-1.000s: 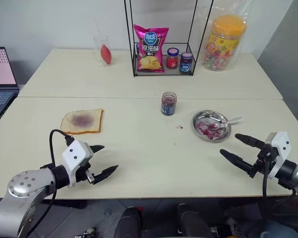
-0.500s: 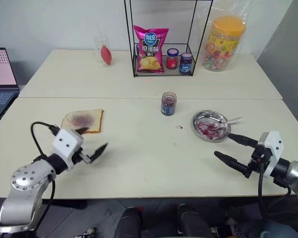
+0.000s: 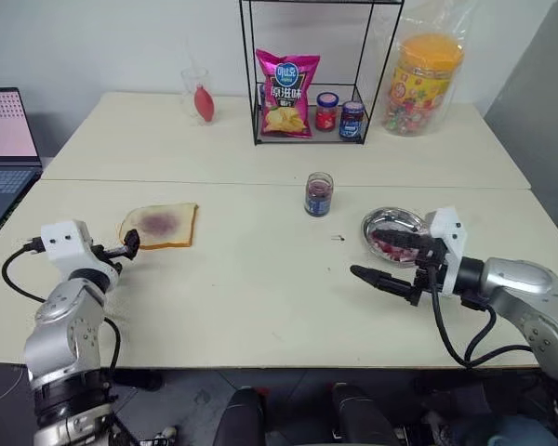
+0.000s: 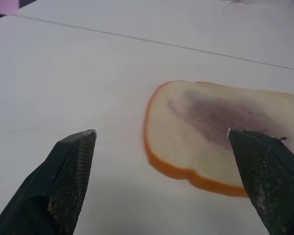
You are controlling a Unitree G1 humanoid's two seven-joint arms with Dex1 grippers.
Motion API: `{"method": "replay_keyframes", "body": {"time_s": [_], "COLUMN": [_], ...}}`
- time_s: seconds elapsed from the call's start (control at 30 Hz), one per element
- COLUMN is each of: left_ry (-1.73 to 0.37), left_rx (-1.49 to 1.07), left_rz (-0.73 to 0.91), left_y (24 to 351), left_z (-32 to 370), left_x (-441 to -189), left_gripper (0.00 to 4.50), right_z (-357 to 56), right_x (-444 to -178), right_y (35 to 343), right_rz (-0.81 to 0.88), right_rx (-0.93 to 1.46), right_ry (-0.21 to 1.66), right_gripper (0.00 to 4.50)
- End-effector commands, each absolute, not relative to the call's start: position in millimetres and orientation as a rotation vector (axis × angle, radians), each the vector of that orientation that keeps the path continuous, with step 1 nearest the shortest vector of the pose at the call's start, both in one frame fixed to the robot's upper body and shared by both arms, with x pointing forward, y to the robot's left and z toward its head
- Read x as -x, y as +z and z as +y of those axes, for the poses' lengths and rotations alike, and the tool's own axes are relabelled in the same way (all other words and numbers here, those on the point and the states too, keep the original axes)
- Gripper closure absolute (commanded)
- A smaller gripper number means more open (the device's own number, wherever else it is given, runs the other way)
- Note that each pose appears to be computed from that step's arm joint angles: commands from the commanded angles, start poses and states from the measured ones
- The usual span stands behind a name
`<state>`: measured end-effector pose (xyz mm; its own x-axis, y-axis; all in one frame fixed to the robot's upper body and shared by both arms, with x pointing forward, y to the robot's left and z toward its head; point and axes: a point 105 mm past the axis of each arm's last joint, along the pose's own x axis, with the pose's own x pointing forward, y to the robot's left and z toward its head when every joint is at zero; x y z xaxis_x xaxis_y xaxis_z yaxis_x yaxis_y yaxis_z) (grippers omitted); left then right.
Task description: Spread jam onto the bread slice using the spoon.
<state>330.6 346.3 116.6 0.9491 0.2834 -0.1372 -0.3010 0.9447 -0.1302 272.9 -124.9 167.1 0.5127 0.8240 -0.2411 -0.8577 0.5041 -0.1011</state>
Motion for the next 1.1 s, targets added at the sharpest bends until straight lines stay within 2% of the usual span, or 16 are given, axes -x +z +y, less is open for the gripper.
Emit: {"method": "replay_keyframes", "body": {"time_s": [0.03,0.33,0.57,0.9,0.97,1.1], "left_ry": [0.339,0.287,0.286,0.304,0.307,0.314], "left_rx": [0.258,0.38,0.407,0.417,0.419,0.423], "left_rz": [0.147,0.258,0.299,0.333,0.329,0.314], "left_y": [111,94,91,87,88,91], "left_z": [348,330,323,315,314,313], "left_x": [-341,-358,-368,-367,-367,-366], "left_gripper": [0.0,0.0,0.0,1.84,2.1,2.95], "right_z": [-114,-100,-96,-97,-98,-97], "right_x": [-269,-266,-274,-277,-277,-278], "right_y": [182,201,205,212,211,209], "right_rz": [0.123,0.07,0.077,0.102,0.107,0.109], "right_rx": [0.235,0.231,0.245,0.218,0.22,0.22], "right_ry": [1.072,1.167,1.162,1.191,1.191,1.193], "right_gripper": [0.01,0.01,0.01,0.0,0.0,0.0]}}
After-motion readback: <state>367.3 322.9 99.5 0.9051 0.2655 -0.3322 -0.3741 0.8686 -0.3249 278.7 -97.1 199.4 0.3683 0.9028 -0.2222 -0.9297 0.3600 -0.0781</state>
